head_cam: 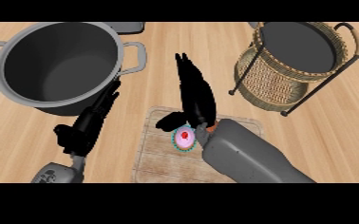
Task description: Pick the cupcake from the cutting board and place it in the tiered basket
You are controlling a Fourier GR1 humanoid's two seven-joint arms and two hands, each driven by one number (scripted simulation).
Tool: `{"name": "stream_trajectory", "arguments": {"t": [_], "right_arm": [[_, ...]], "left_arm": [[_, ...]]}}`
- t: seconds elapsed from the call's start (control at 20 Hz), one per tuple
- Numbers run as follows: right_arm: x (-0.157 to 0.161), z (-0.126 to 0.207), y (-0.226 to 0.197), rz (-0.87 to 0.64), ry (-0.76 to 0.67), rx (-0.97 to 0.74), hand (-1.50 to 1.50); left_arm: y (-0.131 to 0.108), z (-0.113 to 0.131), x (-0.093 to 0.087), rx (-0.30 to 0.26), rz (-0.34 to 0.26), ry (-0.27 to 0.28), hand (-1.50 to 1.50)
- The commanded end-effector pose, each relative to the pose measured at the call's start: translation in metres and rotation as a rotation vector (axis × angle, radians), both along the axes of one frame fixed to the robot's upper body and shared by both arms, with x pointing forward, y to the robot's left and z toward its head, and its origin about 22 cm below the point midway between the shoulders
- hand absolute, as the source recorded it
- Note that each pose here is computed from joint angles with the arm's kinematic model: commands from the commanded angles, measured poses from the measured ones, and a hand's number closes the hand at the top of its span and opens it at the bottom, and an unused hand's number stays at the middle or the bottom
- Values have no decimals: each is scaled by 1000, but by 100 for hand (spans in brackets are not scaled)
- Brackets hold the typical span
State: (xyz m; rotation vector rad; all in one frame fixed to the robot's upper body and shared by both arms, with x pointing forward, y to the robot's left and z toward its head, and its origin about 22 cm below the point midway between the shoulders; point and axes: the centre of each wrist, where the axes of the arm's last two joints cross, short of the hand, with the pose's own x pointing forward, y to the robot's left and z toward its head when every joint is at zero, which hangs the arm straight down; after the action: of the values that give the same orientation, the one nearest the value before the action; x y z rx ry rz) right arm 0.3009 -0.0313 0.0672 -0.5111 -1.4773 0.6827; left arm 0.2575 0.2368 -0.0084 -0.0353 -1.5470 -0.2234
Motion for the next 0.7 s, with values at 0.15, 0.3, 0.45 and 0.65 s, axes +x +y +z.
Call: {"name": "stream_trajectory", "arguments": {"t": [0.15,0.3,0.45,0.65], "right_arm": [[-6,28,33,40,256,-521,-150],[-23,73,62,87,312,-580,-150],[-33,94,70,66,358,-614,-150],[-35,105,84,56,380,-611,-150]], "left_arm": [[8,-8,-3,-11,-2,39,0],[4,-10,-1,-14,11,46,0],[8,-5,-3,-12,3,26,0],[12,-16,-8,4,2,33,0]]}}
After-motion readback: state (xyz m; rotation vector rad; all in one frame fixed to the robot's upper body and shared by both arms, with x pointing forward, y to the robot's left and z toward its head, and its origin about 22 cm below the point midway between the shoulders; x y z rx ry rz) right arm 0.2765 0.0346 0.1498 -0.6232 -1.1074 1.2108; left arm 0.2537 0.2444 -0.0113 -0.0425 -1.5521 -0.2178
